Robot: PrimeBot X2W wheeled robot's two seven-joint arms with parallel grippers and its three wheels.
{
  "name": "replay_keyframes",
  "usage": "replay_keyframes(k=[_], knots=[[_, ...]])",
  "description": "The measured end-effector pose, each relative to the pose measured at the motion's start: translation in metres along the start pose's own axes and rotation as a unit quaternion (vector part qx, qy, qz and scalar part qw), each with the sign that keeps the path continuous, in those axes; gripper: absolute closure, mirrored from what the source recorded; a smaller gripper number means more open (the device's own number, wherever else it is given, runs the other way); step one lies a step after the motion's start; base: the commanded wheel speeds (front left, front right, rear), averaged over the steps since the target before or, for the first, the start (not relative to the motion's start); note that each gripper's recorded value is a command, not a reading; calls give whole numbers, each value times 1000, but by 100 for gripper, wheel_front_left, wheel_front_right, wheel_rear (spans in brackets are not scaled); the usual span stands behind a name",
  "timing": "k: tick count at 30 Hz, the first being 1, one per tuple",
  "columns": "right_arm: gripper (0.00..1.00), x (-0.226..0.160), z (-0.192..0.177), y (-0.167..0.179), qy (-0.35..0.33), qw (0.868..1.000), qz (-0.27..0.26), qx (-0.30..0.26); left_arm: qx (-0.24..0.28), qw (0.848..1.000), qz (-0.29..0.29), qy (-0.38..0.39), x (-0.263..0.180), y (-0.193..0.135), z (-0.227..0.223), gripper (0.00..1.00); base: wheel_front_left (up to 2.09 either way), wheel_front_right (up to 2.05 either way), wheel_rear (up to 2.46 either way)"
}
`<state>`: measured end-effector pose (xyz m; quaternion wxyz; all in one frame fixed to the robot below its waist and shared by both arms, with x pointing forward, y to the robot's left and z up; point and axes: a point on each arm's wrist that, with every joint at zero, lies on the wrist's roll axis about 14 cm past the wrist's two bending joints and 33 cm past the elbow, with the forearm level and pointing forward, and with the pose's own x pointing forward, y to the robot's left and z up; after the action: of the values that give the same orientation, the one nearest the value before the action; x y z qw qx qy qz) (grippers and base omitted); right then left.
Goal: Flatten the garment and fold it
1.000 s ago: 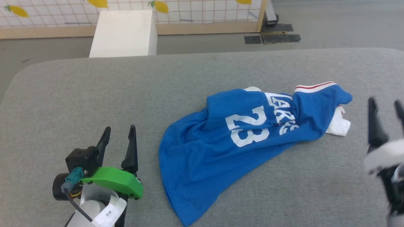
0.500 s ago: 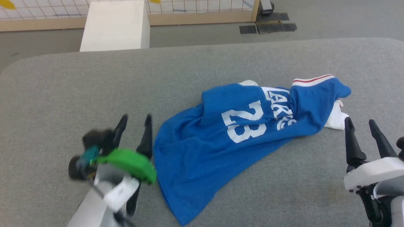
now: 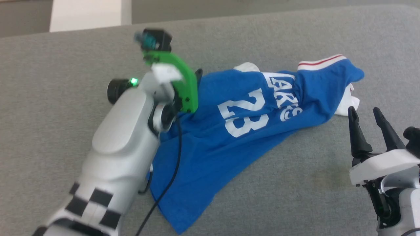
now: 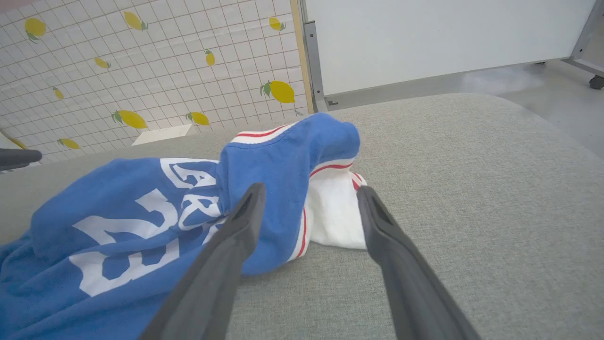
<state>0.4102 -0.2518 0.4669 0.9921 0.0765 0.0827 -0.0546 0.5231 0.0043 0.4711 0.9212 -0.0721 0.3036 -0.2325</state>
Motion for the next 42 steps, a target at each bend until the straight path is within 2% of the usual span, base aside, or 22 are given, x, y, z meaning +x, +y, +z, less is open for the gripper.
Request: replay_keyframes(k=[5, 9, 14, 15, 17, 22, 25, 28, 31, 36, 42], knots=[[0, 2, -10, -8, 10, 1000, -11, -2, 25, 990, -5, 138, 23, -11, -29, 0, 0, 0, 0], [0, 0, -16, -18, 17, 1000, -24, 0, 50, 969, 1, 243, 31, -13, -67, 0, 0, 0, 0], [0, 0, -24, -27, 26, 999, -38, -1, 77, 953, 3, 292, 40, -13, -89, 0, 0, 0, 0], [0, -1, -26, -29, 28, 999, -40, -2, 79, 951, 2, 298, 41, -13, -91, 50, 0, 0, 0], [0, -1, -28, -31, 31, 999, -43, -3, 80, 952, -4, 294, 44, -15, -92, 100, 0, 0, 0], [0, 0, -32, -27, 36, 999, -38, 0, 63, 967, -19, 245, 46, -18, -80, 100, 0, 0, 0], [0, 2, -29, -21, 31, 999, -28, 1, 23, 979, -24, 201, 42, -16, -68, 100, 0, 0, 0], [0, 4, -25, -12, 25, 1000, -15, 2, -22, 991, -25, 128, 32, -9, -36, 100, 0, 0, 0], [0, 6, -22, -2, 25, 1000, 0, 4, -51, 997, -10, 61, 16, 6, -5, 100, 0, 0, 0], [0, 5, -20, 19, 24, 999, 29, 7, -104, 993, 50, -9, -28, 57, 10, 100, 0, 0, 0], [0, 7, -16, 46, 23, 998, 62, 9, -169, 976, 134, -31, -92, 110, -31, 100, 0, 0, 0]])
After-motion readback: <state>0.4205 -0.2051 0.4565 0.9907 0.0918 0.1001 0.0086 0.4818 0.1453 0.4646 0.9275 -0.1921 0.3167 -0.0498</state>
